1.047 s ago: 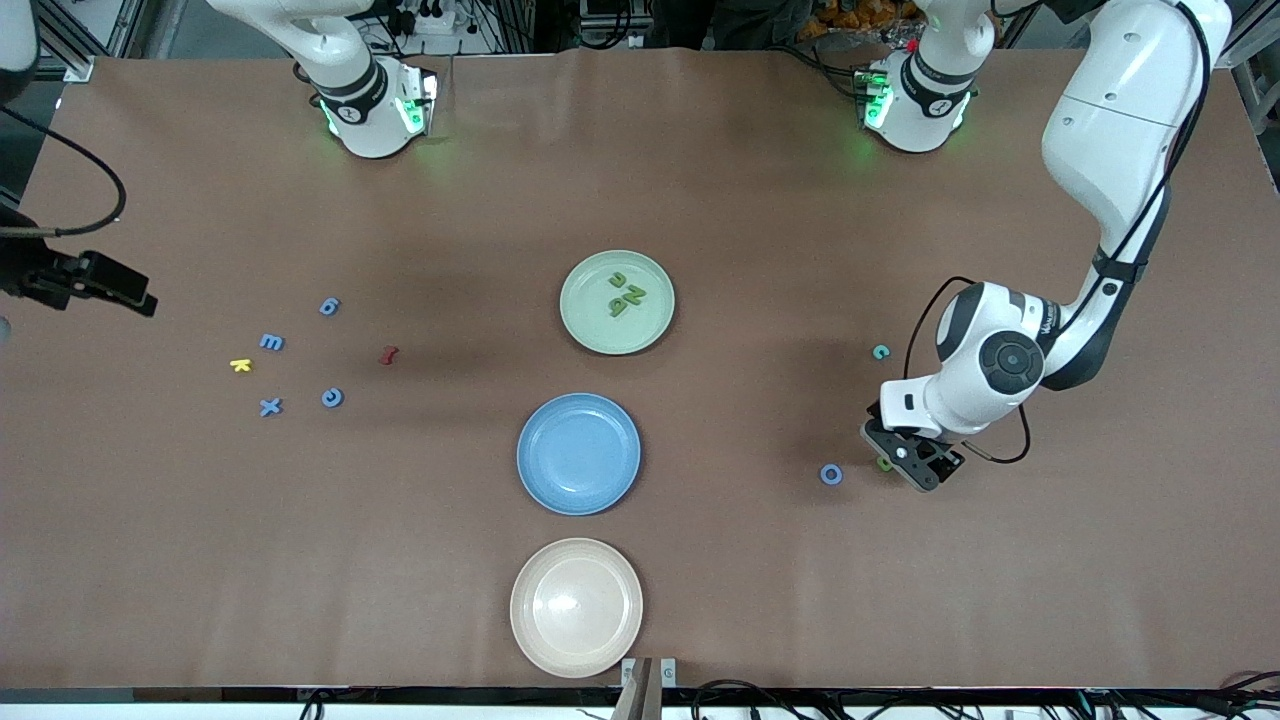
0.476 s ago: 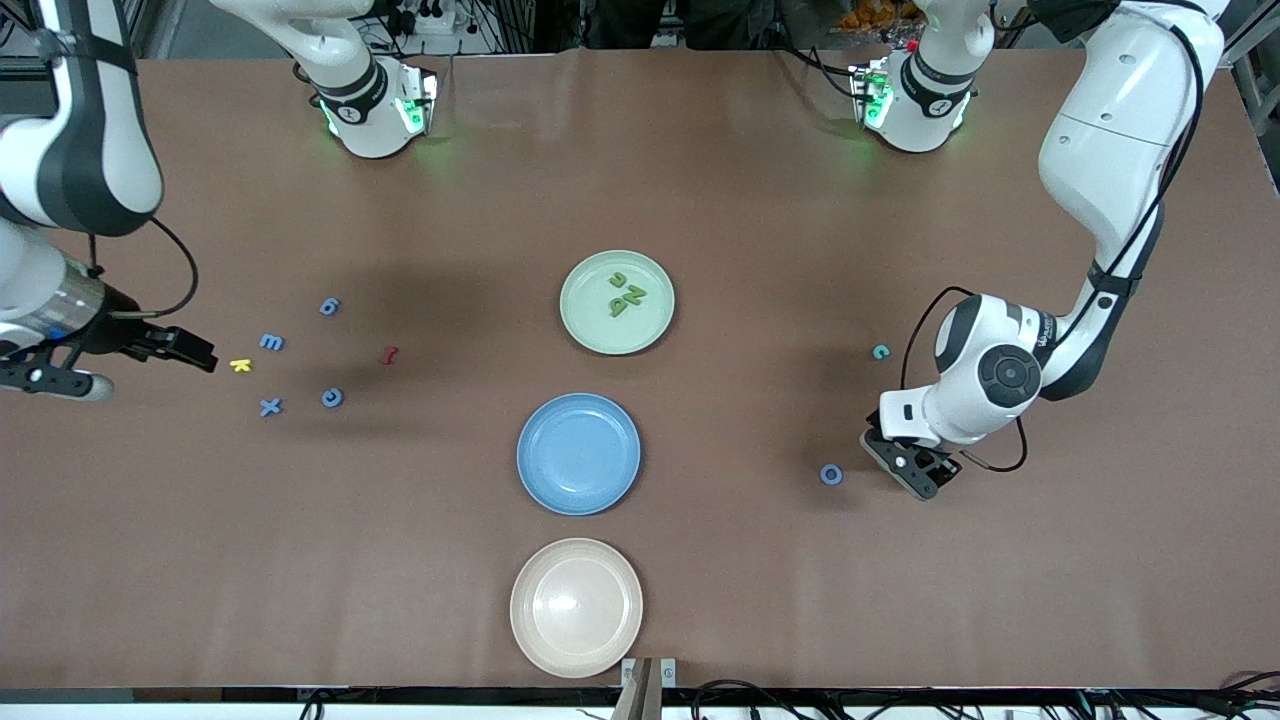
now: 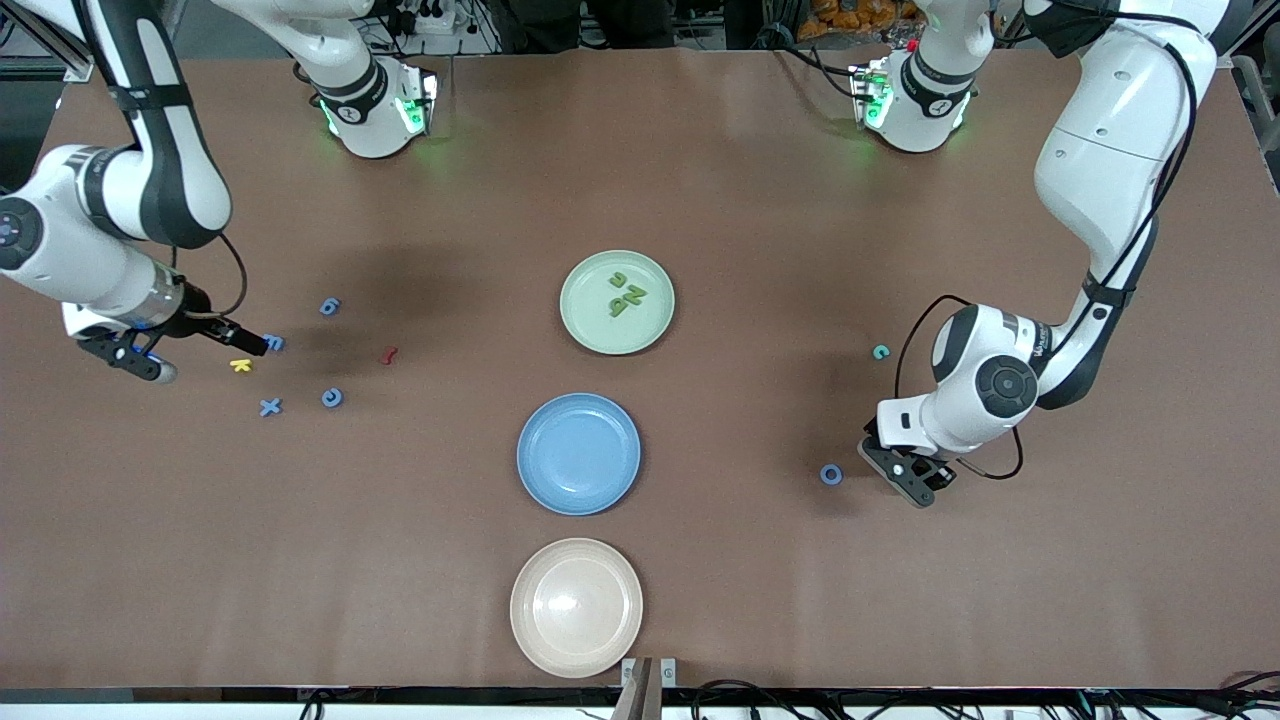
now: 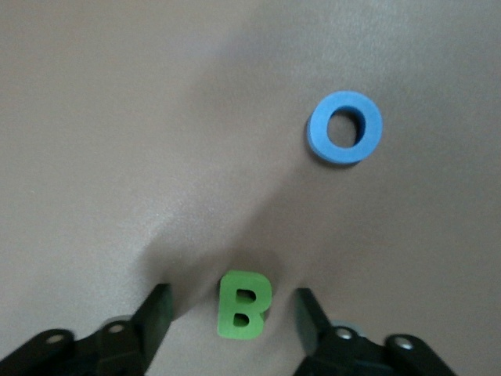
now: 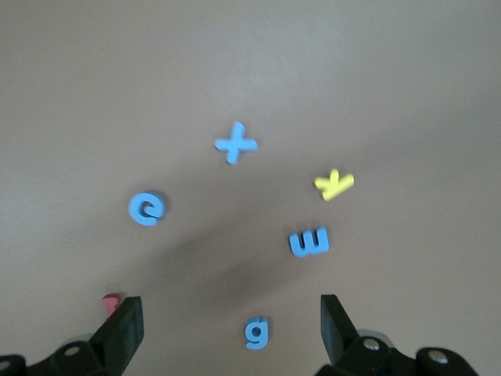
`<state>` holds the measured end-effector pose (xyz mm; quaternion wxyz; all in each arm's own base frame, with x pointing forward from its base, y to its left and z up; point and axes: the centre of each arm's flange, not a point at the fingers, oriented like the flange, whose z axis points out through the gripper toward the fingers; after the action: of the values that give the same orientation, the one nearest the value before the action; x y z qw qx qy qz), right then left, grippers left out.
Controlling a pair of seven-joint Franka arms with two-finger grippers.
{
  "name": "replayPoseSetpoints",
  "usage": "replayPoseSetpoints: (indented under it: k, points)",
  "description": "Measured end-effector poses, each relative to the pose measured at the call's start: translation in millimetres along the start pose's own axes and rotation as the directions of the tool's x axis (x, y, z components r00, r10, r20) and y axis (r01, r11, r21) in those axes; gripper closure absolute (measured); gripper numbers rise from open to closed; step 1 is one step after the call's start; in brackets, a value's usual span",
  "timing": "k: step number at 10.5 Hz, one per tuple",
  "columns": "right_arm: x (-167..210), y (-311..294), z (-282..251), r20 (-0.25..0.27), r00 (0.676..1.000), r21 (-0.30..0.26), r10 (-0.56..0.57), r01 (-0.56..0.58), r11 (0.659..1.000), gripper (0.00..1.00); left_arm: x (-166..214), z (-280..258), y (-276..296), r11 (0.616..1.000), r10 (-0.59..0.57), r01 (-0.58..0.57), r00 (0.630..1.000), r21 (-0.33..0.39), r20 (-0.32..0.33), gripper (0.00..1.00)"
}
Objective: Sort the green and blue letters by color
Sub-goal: 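Grasp the green B with the left gripper while the right gripper reaches letters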
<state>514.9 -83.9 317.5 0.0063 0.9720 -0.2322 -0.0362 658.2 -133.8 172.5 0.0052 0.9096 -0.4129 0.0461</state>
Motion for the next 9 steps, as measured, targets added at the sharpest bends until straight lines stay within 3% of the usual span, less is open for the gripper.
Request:
replayPoseSetpoints:
  k: [3,6,9]
  points:
    - [-29,9,49,0.0,0.986,0.0,0.164,-0.164,0.986,0.0,7,-7,-1,0.998,-0.061,0.061,0.998,0.009,-0.014,0.68]
    - [-51,11,88,0.017,0.962,-0.014,0.272,-0.272,0.962,0.0,8,-7,0,0.99,-0.14,0.14,0.99,0.006,-0.014,0.71]
    - [-68,12,110,0.011,0.957,-0.012,0.288,-0.288,0.957,0.0,28,-12,35,0.958,-0.284,0.285,0.958,-0.04,0.028,0.71]
